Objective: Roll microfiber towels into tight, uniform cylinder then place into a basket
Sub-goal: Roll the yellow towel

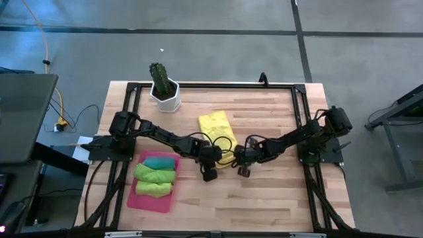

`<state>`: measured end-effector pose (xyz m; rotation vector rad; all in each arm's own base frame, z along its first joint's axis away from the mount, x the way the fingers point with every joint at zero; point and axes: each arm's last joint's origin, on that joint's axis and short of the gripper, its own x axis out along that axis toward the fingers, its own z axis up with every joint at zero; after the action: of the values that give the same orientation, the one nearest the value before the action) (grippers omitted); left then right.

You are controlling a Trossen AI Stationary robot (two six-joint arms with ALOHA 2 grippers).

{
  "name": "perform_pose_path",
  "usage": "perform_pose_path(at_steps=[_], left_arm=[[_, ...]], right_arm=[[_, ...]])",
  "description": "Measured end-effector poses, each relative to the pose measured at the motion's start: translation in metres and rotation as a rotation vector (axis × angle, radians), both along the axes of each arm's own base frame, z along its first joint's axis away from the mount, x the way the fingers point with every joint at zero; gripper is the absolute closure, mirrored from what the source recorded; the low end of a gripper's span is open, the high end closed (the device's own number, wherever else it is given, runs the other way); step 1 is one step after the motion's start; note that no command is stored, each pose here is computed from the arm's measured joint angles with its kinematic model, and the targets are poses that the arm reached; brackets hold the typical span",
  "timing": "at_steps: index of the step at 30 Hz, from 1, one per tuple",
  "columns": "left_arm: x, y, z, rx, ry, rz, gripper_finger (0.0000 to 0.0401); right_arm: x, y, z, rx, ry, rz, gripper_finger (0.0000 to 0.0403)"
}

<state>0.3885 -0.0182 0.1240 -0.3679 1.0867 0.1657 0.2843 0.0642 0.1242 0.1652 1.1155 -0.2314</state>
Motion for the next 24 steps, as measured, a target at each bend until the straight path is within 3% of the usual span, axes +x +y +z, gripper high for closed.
perform_pose_path(at_steps=[11, 18, 24], left_arm=[[-0.009, -0.002, 0.015, -0.092, 0.039, 0.081, 0.0400], [-0.013, -0.005, 0.014, -0.118, 0.083, 0.140, 0.0400], [-0.018, -0.006, 0.035, -0.054, 0.040, 0.165, 0.0400]], right_arm=[[0.020, -0.003, 0.023, 0.223, -0.015, 0.023, 0.0400], [0.028, -0.010, 0.032, 0.240, -0.055, -0.037, 0.0400], [0.026, -0.016, 0.030, 0.153, -0.037, -0.080, 0.0400]])
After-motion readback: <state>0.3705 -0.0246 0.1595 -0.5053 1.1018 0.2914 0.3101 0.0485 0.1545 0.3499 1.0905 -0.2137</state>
